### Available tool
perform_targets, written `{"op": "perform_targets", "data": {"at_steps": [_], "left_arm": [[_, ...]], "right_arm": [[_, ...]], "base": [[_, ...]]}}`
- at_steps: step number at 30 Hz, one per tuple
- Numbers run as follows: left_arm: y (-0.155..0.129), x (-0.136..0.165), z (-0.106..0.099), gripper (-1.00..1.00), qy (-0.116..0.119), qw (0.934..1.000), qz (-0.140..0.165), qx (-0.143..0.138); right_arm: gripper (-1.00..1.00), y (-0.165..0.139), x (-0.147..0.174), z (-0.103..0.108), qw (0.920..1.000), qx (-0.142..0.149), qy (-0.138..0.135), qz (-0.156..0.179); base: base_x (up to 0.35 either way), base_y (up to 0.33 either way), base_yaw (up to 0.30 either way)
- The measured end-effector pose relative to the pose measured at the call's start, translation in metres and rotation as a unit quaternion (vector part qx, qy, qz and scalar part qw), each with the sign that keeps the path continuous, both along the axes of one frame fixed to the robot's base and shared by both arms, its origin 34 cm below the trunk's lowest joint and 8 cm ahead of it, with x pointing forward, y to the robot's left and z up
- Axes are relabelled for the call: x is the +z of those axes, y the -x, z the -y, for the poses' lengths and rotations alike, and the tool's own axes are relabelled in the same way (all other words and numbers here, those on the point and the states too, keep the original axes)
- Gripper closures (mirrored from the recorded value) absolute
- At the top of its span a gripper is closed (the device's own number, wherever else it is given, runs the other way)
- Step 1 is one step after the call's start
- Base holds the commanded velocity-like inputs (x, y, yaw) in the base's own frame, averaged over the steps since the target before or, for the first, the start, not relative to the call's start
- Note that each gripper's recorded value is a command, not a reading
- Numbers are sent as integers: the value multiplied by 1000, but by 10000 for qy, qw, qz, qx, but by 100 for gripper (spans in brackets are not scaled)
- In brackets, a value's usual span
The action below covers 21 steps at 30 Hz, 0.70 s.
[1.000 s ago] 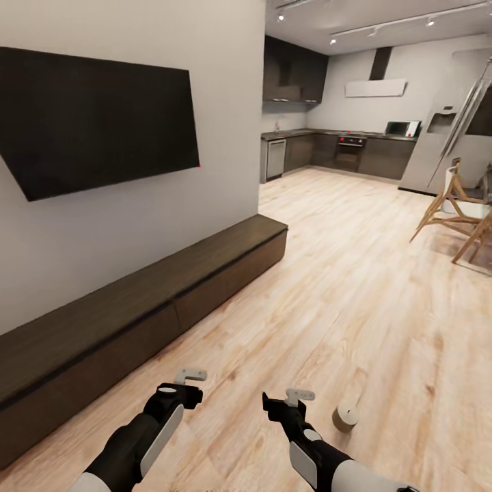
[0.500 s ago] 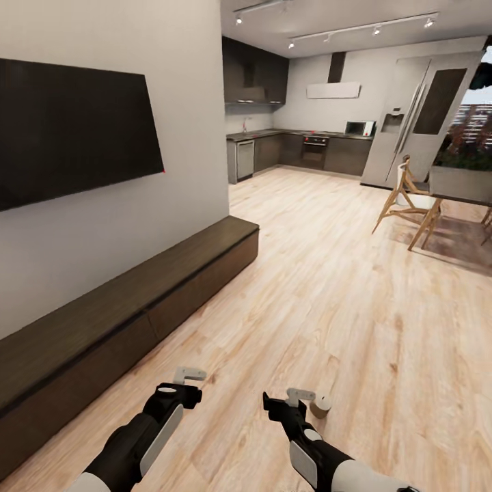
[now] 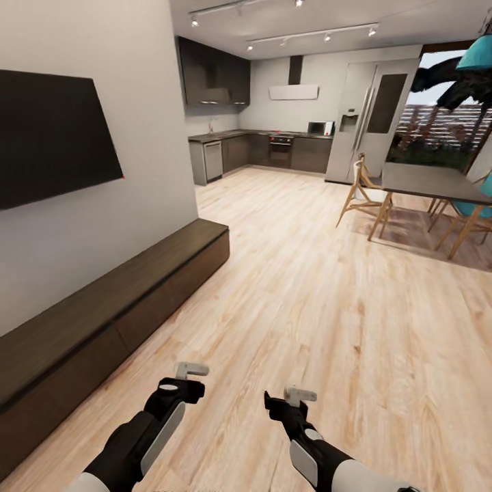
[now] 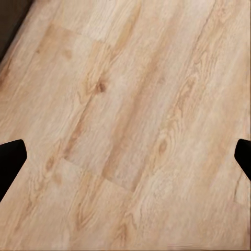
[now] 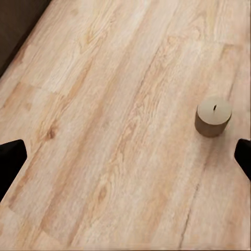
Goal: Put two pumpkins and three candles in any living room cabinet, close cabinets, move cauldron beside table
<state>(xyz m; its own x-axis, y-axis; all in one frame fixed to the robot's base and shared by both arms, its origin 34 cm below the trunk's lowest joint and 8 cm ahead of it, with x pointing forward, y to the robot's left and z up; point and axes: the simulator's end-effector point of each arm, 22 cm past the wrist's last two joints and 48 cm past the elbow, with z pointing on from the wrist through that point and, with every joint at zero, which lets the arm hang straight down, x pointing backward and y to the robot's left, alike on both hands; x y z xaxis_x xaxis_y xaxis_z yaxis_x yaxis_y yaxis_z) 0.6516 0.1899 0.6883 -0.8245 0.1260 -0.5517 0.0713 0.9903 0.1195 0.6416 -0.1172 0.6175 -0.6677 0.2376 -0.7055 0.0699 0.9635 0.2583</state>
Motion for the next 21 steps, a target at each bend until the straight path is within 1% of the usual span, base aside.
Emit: {"op": "perform_targets", "data": {"at_steps": [12, 15, 21], "left_arm": [[1, 17, 1, -100, -7, 10000, -4, -17], [2, 22, 1, -100, -11, 10000, -1, -18], [0, 26, -2, -100, 2, 10000, 12, 40]], "right_arm": [[-100, 1, 17, 0, 10000, -1, 0, -7], [-100, 1, 22, 0, 10000, -4, -2, -7], [-100, 1, 26, 1, 10000, -14, -2, 7]], "base": [[-222, -232, -280], [-89, -101, -280], [-16, -18, -280]]}}
